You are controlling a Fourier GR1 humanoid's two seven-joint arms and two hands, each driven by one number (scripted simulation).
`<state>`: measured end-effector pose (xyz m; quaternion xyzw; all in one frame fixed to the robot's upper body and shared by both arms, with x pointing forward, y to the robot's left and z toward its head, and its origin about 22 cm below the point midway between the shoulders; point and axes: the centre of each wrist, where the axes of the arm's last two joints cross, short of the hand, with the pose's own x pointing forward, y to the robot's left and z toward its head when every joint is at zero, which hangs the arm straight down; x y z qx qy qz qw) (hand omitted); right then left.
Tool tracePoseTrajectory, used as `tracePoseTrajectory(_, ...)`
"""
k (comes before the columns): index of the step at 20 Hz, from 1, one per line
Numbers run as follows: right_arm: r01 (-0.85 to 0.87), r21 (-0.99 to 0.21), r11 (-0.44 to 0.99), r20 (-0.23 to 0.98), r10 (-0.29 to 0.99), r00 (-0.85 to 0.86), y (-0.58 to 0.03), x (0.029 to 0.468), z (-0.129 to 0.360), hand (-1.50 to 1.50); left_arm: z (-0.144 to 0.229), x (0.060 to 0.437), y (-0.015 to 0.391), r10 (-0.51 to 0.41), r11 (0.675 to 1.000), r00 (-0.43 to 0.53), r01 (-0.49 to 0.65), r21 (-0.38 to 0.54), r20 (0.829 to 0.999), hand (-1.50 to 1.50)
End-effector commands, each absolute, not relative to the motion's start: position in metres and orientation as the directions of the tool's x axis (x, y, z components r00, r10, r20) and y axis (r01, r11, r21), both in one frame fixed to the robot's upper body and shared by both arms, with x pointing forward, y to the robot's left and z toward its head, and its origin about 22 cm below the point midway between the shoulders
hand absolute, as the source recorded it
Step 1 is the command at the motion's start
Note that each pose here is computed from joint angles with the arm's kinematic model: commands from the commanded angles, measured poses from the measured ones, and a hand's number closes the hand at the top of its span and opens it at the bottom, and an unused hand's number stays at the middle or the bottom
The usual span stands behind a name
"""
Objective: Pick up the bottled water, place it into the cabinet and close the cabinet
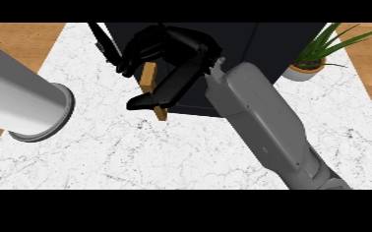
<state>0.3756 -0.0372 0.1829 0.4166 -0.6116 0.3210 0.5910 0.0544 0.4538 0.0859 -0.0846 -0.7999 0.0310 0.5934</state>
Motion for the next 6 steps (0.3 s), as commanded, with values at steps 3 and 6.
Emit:
tracePoseTrajectory(3,-0.745,0.059,0.664,0.968,-0.219,-0.119,-0.07,0.404,0.251,-1.5,0.091,0.062,0.452,0.181,0.98,-0.312,0.131,-0.146,0.933,-1.5)
tracePoseTrajectory(6,-0.742,0.051,0.668,0.973,-0.2,-0.113,-0.063,0.406,0.238,-1.5,0.083,0.062,0.448,0.181,0.978,-0.268,0.153,-0.144,0.946,-1.5)
